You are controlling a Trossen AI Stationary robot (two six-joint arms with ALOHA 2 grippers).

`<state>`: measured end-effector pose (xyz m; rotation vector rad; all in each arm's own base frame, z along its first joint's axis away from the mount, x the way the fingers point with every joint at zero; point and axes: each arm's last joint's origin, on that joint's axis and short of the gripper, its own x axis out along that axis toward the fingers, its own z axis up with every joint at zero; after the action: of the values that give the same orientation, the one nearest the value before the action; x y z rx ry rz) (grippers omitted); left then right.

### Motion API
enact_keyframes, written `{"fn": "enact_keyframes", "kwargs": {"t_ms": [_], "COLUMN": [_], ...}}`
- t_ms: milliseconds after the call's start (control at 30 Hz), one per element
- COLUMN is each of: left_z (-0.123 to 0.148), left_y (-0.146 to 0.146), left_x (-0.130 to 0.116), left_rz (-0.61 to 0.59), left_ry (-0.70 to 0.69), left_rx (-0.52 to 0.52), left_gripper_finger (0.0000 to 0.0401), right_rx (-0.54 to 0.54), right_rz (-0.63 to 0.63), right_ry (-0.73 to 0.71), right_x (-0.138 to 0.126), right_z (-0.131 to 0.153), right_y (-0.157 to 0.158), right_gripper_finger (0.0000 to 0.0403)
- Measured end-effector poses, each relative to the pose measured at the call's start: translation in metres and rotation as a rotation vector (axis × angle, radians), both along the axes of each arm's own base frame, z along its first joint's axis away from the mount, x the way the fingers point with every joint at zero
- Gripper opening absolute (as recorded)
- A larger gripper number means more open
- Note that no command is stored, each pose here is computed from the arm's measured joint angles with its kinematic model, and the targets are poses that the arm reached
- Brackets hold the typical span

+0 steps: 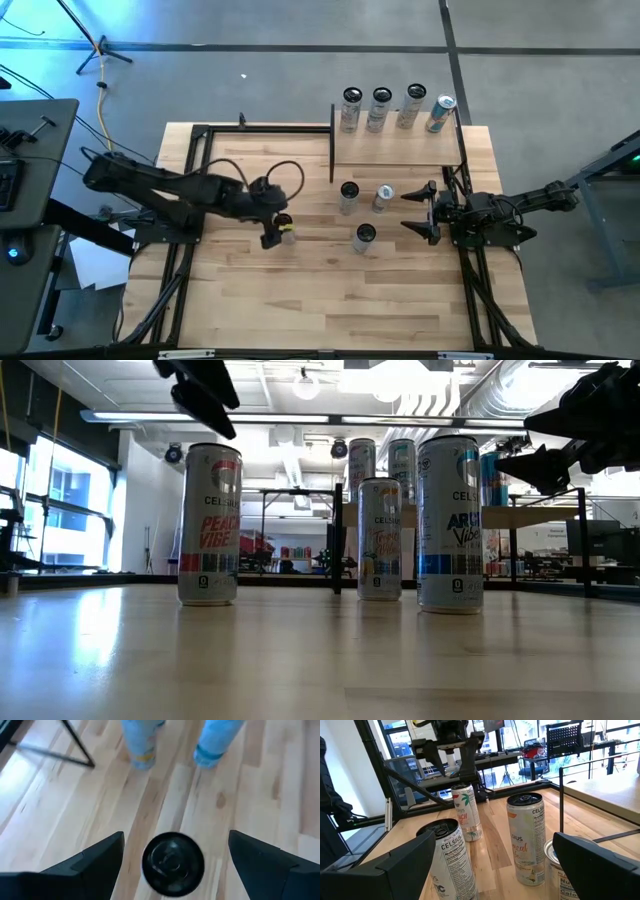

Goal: Place canned beverage on shelf
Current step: Move the white pink soda can to the center of the table

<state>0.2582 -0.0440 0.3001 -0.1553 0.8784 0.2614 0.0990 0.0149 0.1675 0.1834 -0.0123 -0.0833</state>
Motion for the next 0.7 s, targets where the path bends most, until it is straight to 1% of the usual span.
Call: {"fn": "enact_keyframes", "kwargs": {"t_ms": [100,200,267,333,467,567,700], "left_z": [0.007,0.014,0.014,0.013,0.009,0.002,-0.001], "left_y": [-0.003,-0.007,-0.009,-0.010,-0.012,-0.010,-0.005], "left_x": [0.010,0.022,0.029,0.035,0.045,0.049,0.052], "left_rz": [0.016,0.035,0.032,0.028,0.030,0.036,0.054], "left_ry": [0.078,0.147,0.216,0.283,0.371,0.405,0.417], "left_rx": [0.011,-0.022,-0.044,-0.042,-0.066,-0.074,-0.077], "left_gripper_finger": [0.0328,0.0328,0.0328,0.0328,0.0328,0.0328,0.0328], "right_rx": [0.000,0.000,0.000,0.000,0.000,0.000,0.000], "right_rz": [-0.005,-0.004,-0.004,-0.004,-0.003,-0.003,-0.003], "right_ry": [0.000,0.000,0.000,0.000,0.000,0.000,-0.001], "right_x": [0.000,0.000,0.000,0.000,0.000,0.000,0.000], "right_z": [0.000,0.000,0.000,0.000,0.000,0.000,0.000], "right_y": [0.000,0.000,0.000,0.000,0.000,0.000,0.000], "right_gripper_finger": [0.0389,0.0389,0.0389,0.0389,0.0389,0.0389,0.0389]}}
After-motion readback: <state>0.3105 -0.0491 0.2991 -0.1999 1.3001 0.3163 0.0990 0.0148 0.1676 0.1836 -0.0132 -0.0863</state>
